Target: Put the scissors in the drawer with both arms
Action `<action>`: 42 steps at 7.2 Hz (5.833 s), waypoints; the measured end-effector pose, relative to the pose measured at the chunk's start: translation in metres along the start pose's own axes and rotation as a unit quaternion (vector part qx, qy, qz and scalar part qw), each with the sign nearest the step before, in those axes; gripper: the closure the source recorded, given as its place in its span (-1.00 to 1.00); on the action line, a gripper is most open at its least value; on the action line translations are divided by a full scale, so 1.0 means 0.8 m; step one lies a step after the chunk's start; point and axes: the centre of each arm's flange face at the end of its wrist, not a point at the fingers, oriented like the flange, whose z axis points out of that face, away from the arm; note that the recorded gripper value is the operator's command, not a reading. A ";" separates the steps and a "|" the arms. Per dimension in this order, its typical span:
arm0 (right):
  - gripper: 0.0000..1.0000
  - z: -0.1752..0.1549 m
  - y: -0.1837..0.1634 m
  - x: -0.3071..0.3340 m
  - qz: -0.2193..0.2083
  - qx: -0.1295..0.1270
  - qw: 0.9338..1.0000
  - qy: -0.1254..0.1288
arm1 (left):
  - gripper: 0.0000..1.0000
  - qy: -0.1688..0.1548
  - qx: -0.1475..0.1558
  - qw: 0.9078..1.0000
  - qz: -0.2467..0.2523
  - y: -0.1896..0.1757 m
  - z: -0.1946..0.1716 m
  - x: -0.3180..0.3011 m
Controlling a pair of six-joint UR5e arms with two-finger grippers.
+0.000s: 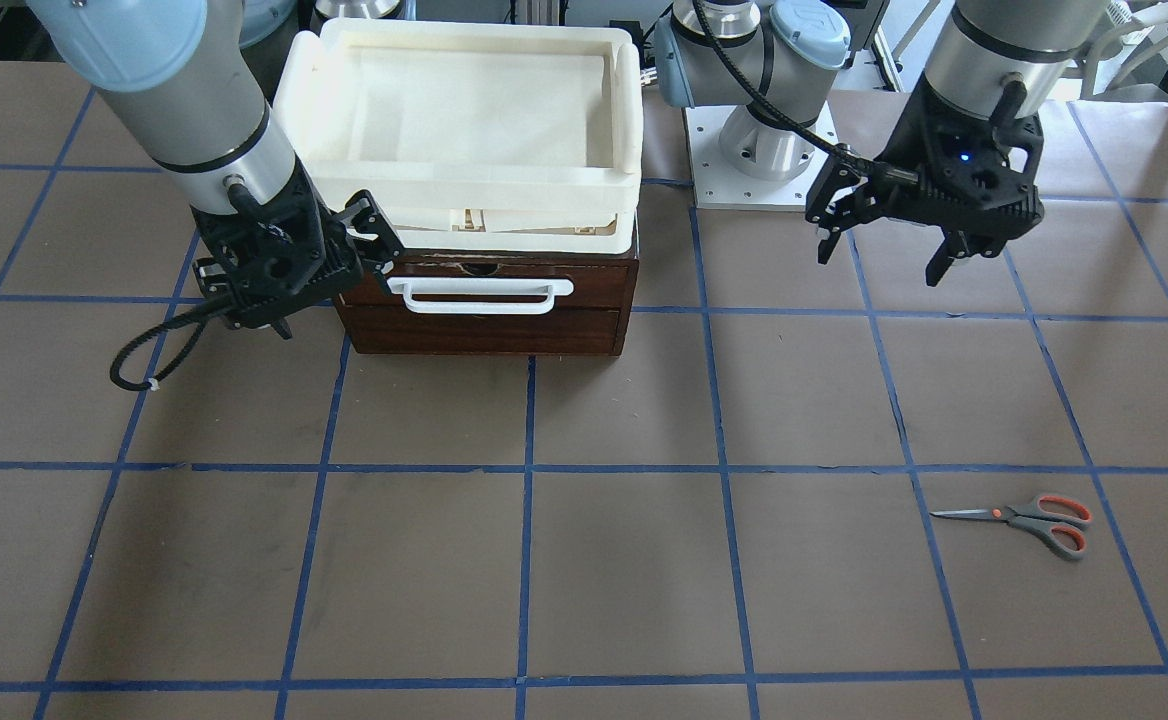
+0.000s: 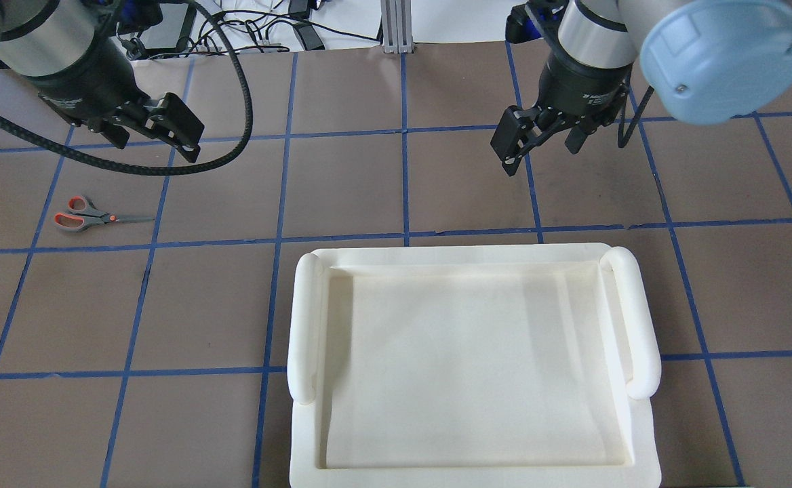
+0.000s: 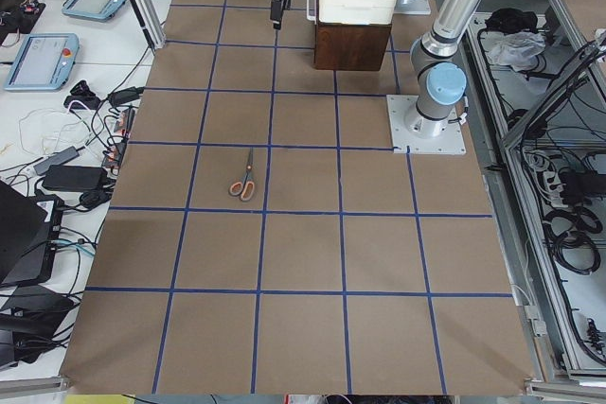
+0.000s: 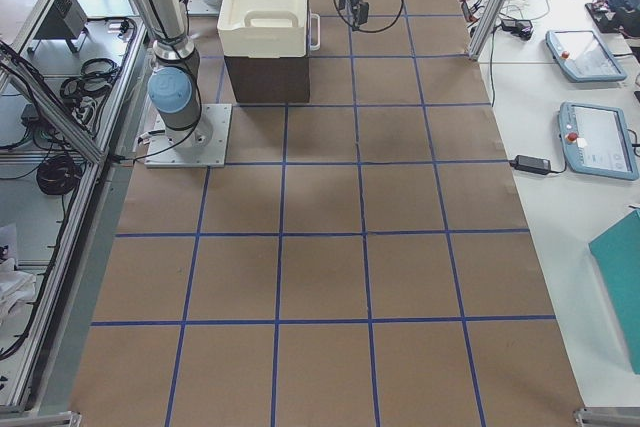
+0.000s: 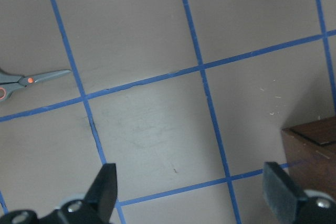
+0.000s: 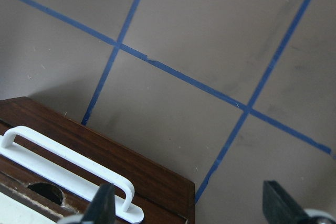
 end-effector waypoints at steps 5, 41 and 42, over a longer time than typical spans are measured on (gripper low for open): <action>-1.00 0.100 -0.059 0.006 -0.348 0.003 0.934 -0.079 | -0.96 0.027 -0.015 0.961 0.277 0.022 0.091 -0.246; -1.00 0.177 -0.111 -0.053 -0.514 -0.039 0.854 0.072 | 0.73 0.024 -0.022 0.740 0.671 -0.048 0.389 -0.374; -1.00 0.174 -0.114 -0.052 -0.515 -0.030 0.853 0.082 | 0.74 0.021 -0.018 0.741 0.671 -0.049 0.385 -0.374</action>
